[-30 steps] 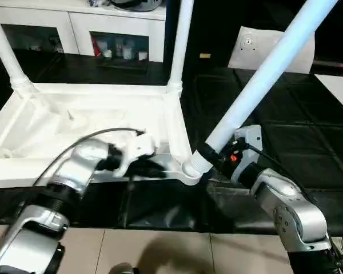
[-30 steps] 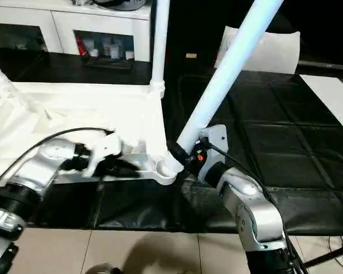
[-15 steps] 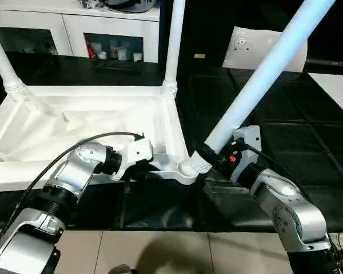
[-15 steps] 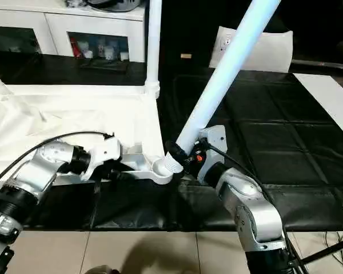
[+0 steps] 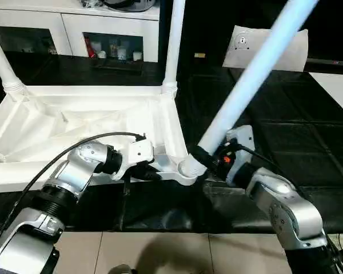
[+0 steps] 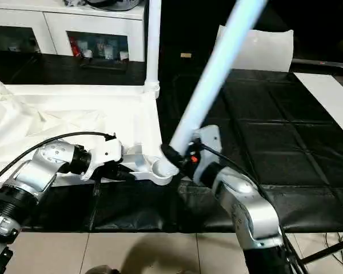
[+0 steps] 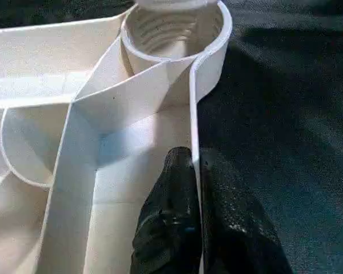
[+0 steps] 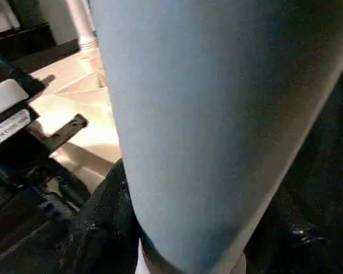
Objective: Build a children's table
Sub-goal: Insert table leg to table base
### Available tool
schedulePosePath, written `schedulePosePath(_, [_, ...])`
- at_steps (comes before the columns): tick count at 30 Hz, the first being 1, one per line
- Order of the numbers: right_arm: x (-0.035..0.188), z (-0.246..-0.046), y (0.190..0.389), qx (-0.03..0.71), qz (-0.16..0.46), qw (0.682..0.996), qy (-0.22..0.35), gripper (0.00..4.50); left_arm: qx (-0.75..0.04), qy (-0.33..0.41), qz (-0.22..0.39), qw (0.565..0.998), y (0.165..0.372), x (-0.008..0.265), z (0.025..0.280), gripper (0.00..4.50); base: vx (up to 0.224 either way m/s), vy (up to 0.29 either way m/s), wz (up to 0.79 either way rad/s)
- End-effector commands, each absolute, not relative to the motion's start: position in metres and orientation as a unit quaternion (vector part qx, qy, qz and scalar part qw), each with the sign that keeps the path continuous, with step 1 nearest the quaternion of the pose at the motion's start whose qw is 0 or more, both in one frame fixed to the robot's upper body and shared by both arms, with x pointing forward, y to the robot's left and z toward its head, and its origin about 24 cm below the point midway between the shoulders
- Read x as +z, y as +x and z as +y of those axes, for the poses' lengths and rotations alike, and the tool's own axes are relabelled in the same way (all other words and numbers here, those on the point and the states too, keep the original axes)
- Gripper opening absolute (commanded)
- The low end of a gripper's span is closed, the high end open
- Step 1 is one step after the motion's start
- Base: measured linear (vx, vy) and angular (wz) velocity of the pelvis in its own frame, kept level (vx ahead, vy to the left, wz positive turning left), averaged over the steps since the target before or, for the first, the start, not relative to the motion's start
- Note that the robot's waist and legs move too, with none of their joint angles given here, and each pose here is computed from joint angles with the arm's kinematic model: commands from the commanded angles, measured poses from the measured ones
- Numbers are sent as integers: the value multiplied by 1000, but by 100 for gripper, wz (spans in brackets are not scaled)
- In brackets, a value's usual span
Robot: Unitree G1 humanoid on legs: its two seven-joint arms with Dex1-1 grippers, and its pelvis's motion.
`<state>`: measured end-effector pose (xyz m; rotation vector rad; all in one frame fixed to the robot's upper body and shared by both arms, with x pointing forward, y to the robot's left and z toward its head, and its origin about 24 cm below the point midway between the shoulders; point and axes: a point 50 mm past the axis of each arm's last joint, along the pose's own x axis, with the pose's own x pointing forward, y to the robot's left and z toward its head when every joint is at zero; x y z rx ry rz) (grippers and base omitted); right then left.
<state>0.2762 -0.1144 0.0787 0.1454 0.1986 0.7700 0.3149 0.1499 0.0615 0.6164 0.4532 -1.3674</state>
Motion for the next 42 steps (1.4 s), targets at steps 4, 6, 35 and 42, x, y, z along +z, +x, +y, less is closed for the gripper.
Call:
schedulePosePath(4, [77, -111, 281, 401, 103, 909, 45, 191, -607, 306, 184, 710, 315, 61, 153, 0, 0, 0, 0])
schedulePosePath(6, [74, -110, 283, 410, 108, 905, 35, 191, -612, 301, 188, 707, 315, 61, 153, 0, 0, 0, 0])
schedulePosePath(35, [57, -109, 288, 463, 155, 873, -21, 191, -634, 271, 191, 698, 320, 70, 151, 0, 0, 0, 0])
schedulePosePath(42, [57, -112, 287, 465, 160, 871, -22, 191, -637, 271, 193, 696, 320, 70, 153, 0, 0, 0, 0])
